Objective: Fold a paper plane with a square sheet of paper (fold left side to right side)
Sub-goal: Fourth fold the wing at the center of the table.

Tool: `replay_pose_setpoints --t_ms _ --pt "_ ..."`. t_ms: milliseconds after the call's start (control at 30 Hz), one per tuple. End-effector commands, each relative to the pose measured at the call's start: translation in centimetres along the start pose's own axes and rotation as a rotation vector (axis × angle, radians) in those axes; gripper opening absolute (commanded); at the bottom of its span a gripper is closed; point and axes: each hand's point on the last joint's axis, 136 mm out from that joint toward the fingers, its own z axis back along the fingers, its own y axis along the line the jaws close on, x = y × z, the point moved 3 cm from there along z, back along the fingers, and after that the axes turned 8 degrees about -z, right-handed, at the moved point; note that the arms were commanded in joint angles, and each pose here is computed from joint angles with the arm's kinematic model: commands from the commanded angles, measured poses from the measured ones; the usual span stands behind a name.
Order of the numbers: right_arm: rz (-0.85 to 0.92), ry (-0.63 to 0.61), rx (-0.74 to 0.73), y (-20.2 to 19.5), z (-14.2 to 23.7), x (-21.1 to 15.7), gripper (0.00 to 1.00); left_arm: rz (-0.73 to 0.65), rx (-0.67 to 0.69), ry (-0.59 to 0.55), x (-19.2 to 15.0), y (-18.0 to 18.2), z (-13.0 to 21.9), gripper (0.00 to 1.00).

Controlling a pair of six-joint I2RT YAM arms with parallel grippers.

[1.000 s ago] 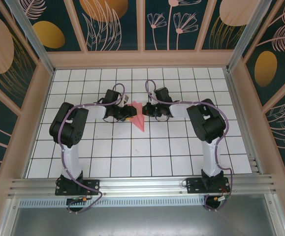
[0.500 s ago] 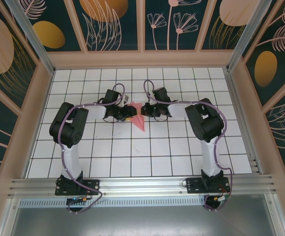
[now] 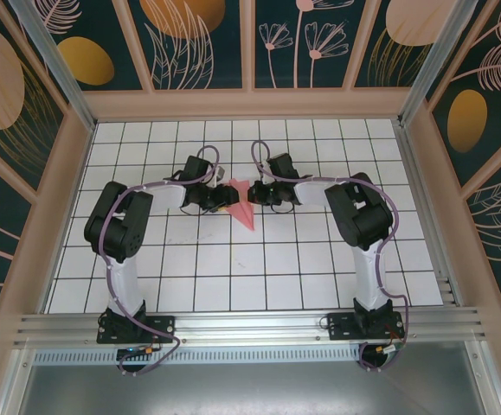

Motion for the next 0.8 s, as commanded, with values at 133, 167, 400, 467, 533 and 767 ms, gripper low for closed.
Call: replay_pose_setpoints --t_ms 133,167,400,467,533,767 --pt "-0.016 0.099 -0.114 -3.0 -1.5 -3.5 0.07 -0.059 -0.036 -0.054 2.5 -2.7 2.1 0.4" --pt "-0.013 0.1 -0.114 -2.9 -1.5 -3.5 0.07 -0.055 -0.051 -0.048 2.6 -2.8 1.7 0.38" --pt "0.001 0.1 -0.119 -2.6 -1.6 -3.5 0.08 -0.036 -0.103 -0.028 3.7 -2.7 -0.3 0.35" --pt "0.001 0.102 -0.124 -2.7 -1.6 -3.6 0.07 -0.031 -0.1 -0.022 4.0 -2.5 -0.9 0.35" --pt "0.005 0.102 -0.125 -2.7 -1.6 -3.6 0.07 -0.029 -0.091 -0.017 4.3 -2.2 -1.4 0.35" --pt "0.013 0.106 -0.135 -2.7 -1.7 -3.7 0.08 -0.01 -0.048 -0.002 4.4 -0.7 -3.0 0.35"
